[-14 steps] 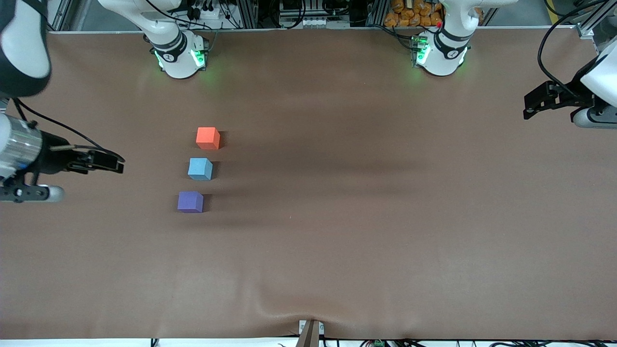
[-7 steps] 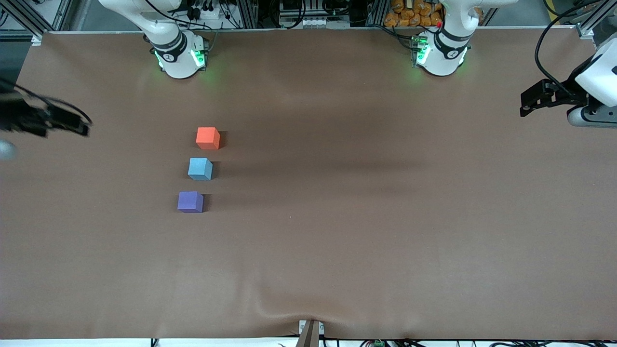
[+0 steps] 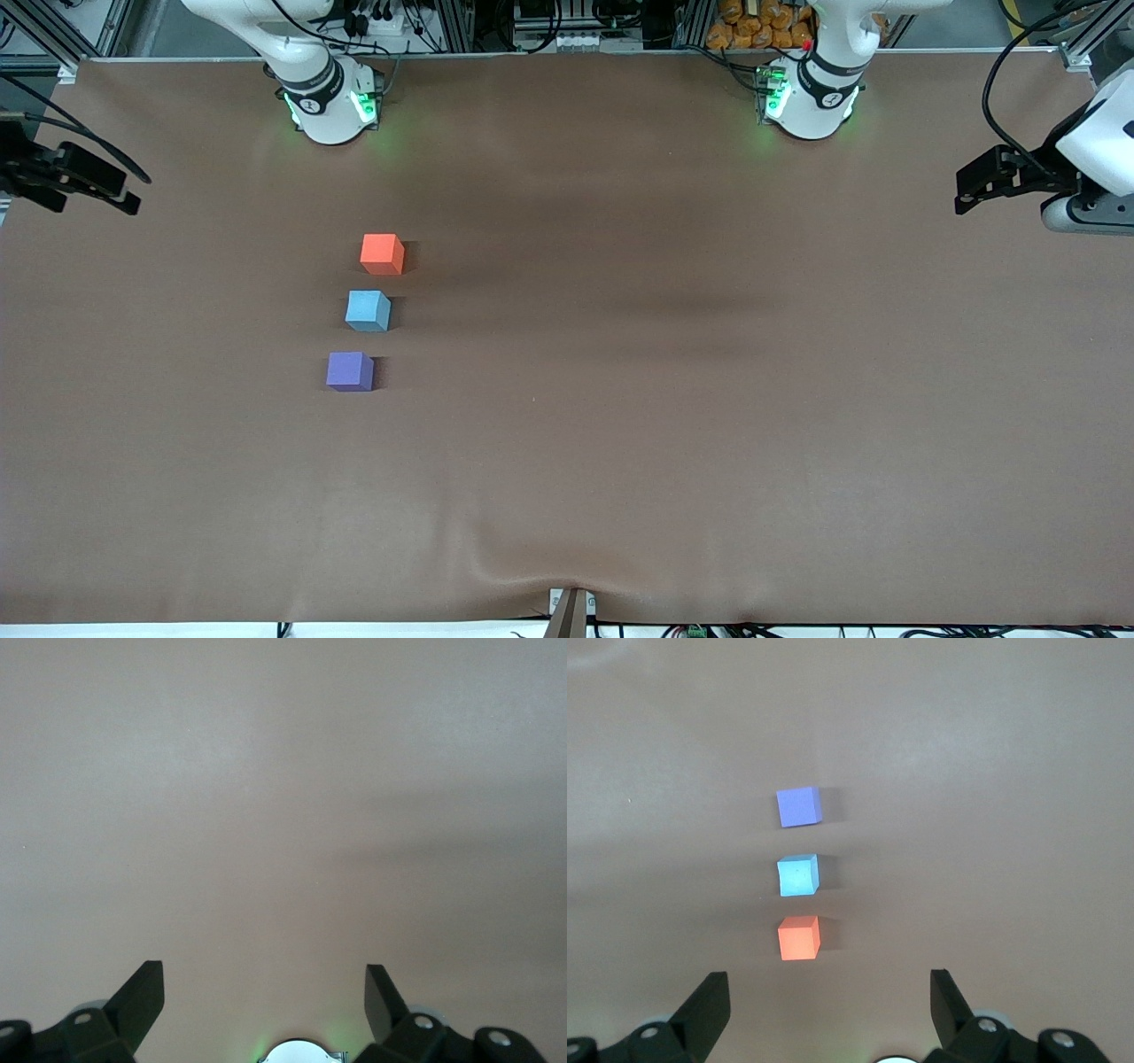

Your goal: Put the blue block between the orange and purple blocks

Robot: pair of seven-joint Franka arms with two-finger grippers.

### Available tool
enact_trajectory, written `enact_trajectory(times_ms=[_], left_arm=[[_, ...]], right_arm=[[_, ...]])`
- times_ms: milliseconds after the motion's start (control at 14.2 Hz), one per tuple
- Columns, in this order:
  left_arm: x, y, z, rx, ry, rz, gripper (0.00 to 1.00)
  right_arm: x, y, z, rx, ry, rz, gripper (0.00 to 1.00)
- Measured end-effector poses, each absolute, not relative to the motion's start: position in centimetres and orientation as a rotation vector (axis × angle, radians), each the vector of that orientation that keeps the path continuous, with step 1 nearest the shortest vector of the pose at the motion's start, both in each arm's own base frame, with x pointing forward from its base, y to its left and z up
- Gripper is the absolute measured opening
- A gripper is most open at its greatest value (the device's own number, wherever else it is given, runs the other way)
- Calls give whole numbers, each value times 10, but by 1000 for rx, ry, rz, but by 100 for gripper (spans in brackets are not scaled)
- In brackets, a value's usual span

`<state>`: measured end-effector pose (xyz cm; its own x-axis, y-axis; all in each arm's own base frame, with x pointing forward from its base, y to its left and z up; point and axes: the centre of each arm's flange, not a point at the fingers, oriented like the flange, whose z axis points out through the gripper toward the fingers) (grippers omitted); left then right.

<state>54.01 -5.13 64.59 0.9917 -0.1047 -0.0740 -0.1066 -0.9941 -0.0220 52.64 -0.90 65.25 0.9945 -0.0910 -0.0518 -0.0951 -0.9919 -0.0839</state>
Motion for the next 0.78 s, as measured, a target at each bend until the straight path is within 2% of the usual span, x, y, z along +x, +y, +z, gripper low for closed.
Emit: enact_trajectory(times_ms=[352, 775], left_arm=[[540, -56, 646, -3109, 175, 113, 100], [540, -57, 646, -3109, 177, 113, 100]], right_arm=[[527, -13, 652, -3127, -57, 52, 100], [527, -14, 653, -3126, -82, 50, 100]])
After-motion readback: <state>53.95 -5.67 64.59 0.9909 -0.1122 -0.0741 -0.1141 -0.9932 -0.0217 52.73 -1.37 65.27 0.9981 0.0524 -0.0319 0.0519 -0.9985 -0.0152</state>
